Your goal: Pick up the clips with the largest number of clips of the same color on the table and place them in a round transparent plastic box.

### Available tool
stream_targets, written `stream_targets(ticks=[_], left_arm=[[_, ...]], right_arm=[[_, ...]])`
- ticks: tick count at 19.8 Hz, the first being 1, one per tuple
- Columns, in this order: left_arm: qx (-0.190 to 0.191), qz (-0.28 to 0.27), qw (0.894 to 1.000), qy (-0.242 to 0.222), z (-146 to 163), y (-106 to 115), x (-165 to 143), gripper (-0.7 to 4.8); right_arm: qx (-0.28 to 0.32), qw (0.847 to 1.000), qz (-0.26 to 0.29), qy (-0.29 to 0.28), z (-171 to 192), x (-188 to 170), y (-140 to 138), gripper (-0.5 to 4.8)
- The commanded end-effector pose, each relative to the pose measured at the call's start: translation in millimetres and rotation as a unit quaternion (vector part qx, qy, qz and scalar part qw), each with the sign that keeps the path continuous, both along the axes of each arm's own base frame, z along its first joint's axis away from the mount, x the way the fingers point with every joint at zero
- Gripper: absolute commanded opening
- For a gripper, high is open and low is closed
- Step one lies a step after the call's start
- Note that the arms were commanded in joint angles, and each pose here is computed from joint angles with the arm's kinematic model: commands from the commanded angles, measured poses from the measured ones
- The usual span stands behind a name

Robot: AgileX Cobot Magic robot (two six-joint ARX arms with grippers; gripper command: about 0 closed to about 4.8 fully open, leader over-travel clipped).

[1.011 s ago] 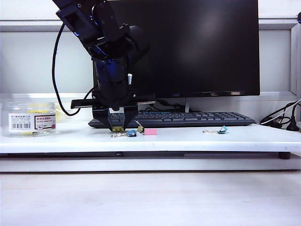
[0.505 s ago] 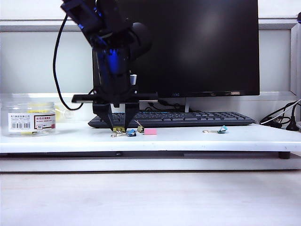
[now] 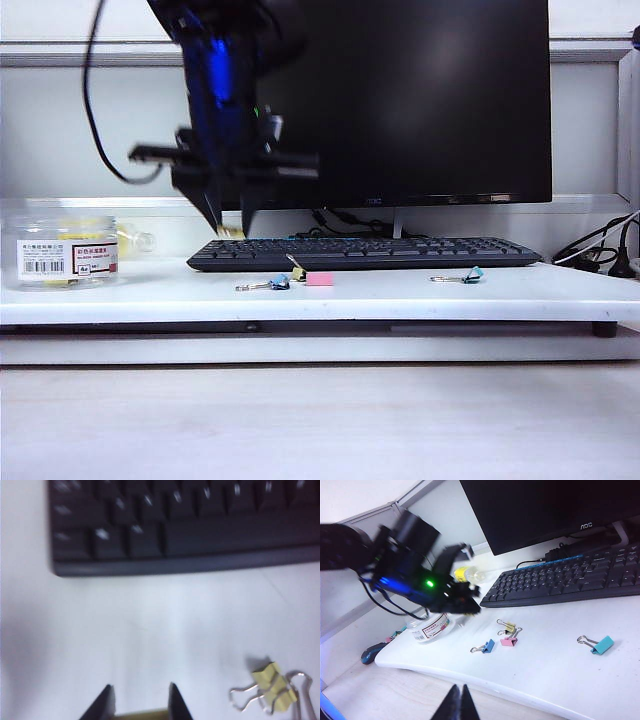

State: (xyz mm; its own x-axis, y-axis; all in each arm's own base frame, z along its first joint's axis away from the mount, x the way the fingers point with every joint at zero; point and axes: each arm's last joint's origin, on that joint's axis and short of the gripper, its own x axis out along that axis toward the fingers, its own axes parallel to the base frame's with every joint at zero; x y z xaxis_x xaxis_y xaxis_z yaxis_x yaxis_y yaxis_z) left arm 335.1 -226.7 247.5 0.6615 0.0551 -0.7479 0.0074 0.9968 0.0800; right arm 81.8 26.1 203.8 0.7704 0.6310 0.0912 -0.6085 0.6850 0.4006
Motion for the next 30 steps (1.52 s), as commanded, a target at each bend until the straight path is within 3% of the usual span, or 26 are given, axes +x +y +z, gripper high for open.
stream_targets(ticks=[1, 9, 16, 21, 26, 30], left_arm=[[0.014, 0.008, 1.000, -0.016, 21, 16, -4, 0.49], [0.053, 0.014, 0.998, -0.018, 65, 69, -16, 0.49], [0.065, 0.041, 0.996, 0.044, 40, 105, -10, 0.49], [0.070, 0.042, 0.996, 0.033, 37, 112, -4, 0.49], [0.064, 0.061, 0.995, 0.036, 37, 134, 3, 0.49], [0.038, 0.054, 0.997, 0.044, 32, 142, 6, 0.54]], right_arm=[[0.002, 1.000, 0.003, -0.010, 3, -1, 0, -0.06], [0.001, 1.000, 0.004, -0.010, 3, -1, 0, -0.06], [0.001, 1.000, 0.004, -0.010, 3, -1, 0, -0.06], [0.001, 1.000, 0.004, -0.010, 3, -1, 0, -0.06], [0.001, 1.000, 0.004, -0.010, 3, -1, 0, -0.06], [0.001, 1.000, 0.003, -0.011, 3, -1, 0, -0.06]])
